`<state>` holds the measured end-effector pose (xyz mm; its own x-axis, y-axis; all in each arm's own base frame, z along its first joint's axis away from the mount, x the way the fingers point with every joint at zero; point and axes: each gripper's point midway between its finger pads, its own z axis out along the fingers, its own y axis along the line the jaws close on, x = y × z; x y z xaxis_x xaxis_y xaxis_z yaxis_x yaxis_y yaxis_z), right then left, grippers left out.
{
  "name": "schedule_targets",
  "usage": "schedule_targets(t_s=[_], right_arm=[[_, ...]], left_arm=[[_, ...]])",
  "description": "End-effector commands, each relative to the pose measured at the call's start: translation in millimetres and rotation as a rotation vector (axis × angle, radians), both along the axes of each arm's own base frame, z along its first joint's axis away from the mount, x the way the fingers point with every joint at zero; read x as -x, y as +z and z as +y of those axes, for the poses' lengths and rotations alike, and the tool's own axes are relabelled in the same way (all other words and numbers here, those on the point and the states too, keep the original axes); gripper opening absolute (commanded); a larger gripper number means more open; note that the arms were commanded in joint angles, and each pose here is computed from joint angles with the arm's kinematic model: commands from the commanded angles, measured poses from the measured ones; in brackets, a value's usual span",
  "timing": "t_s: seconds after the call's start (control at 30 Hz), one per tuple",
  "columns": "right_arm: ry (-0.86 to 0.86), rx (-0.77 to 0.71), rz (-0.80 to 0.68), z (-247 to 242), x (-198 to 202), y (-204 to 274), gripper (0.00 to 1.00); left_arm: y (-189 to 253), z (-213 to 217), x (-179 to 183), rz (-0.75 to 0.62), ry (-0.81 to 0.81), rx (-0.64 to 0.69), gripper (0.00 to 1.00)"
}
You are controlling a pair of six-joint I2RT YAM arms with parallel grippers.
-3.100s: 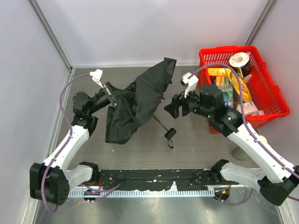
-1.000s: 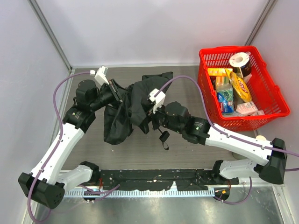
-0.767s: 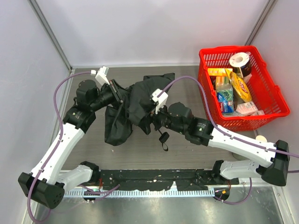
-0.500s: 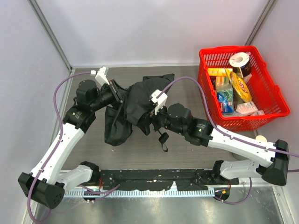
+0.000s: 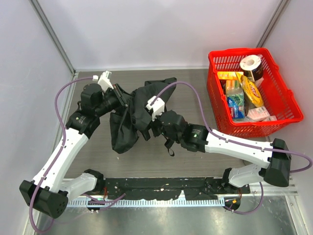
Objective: Put away the umbrella
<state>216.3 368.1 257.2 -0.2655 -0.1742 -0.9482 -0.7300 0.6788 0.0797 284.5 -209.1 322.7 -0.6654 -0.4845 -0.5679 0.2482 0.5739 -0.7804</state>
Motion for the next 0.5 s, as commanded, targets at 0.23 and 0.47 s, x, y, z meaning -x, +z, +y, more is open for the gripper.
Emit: schedule_targets(t_s=[0.23, 0.47], right_arm=[[0.046, -0.035, -0.099, 7.4, -9.1, 23.8, 0.89], [0.123, -0.159, -0.04, 31.8, 8.8, 24.3, 0.89]], left_arm=[[28.0, 6.8, 3.0, -0.079, 0.027, -0.008, 0.0], [28.6, 14.2, -4.8, -0.056, 0.104, 0.012, 0.0]])
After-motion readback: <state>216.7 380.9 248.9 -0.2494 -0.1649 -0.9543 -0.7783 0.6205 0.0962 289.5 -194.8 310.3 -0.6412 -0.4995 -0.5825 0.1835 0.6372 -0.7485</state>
